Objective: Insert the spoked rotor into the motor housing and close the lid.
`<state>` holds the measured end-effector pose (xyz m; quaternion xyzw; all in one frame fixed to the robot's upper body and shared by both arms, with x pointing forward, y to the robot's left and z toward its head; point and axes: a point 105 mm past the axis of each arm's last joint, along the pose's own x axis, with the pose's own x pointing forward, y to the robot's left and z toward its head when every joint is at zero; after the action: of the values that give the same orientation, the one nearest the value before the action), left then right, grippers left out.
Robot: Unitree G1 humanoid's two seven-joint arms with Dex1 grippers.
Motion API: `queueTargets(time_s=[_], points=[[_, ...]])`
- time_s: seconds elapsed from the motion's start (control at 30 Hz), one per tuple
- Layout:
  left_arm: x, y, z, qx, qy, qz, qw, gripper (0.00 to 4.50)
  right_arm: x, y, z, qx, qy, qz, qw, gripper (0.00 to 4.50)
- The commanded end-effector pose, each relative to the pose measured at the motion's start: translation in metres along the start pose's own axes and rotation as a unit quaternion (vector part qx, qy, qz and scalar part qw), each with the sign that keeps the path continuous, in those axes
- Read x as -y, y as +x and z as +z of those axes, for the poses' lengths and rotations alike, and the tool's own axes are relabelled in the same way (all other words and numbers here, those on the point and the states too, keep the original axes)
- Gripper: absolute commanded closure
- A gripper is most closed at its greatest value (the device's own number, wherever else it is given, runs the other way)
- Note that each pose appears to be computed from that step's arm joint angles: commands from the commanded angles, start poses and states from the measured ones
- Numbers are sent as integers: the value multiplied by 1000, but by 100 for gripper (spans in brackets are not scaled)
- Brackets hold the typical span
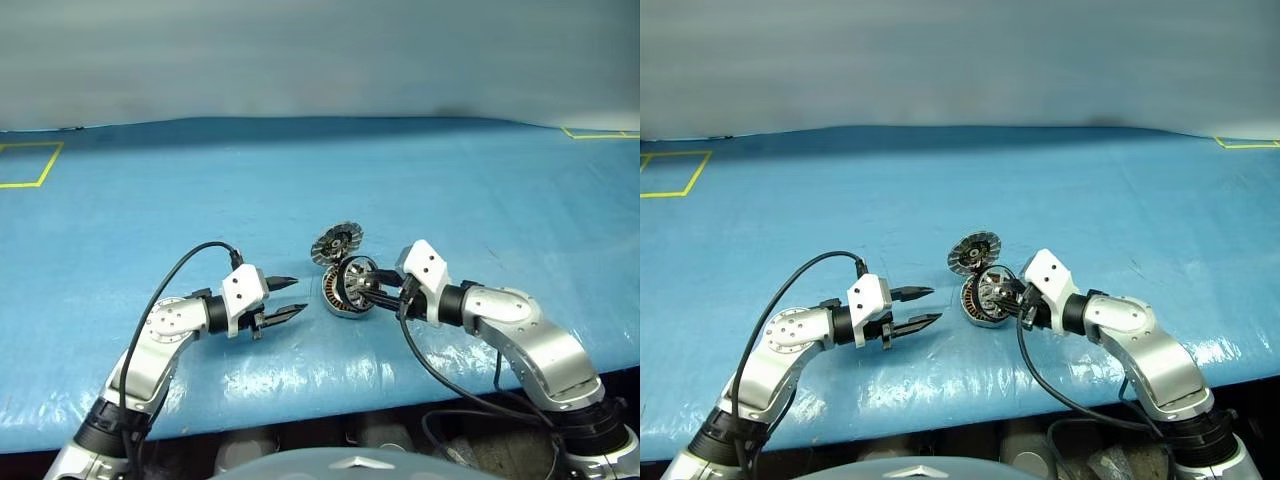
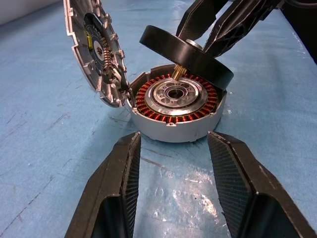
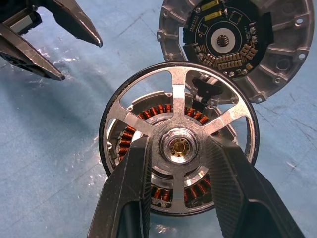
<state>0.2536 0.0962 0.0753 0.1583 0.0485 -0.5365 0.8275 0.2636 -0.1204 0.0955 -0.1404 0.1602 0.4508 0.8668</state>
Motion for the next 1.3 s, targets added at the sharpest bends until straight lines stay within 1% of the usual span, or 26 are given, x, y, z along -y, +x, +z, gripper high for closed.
queueTargets(time_s=[0.03, 0.27, 0.3, 0.4, 0.6, 0.83, 0.93, 1.1, 1.17, 1.3], points=[[-1, -1, 7, 10, 14, 3, 1000, 221, 1, -2, 2, 2, -12, 0, 1000, 322], [-1, -1, 6, 10, 15, 4, 1000, 221, 0, -1, 1, 3, -12, 1, 1000, 322], [-1, -1, 6, 10, 15, 4, 1000, 221, 0, -2, 1, 4, -11, 1, 1000, 250], [-1, 0, 6, 10, 15, 3, 1000, 221, 1, -3, 3, 7, -5, -3, 1000, 161], [-1, 0, 6, 10, 14, 2, 1000, 221, 1, -4, 8, 17, -13, -4, 1000, 161], [-3, -1, 5, 9, 15, 5, 1000, 221, 1, -2, 18, 44, -9, -8, 999, 161], [-3, -1, 5, 14, 9, 10, 1000, 221, 0, 2, 16, 48, -3, -7, 999, 222], [-4, -1, 4, 13, 11, 10, 1000, 221, 1, 16, 9, 48, 12, -18, 999, 391], [-4, -1, 3, 13, 11, 11, 1000, 221, -3, 20, 10, 53, 19, -10, 998, 446], [-4, -1, 2, 12, 10, 12, 1000, 221, -3, 27, 5, 47, 29, -10, 998, 446]])
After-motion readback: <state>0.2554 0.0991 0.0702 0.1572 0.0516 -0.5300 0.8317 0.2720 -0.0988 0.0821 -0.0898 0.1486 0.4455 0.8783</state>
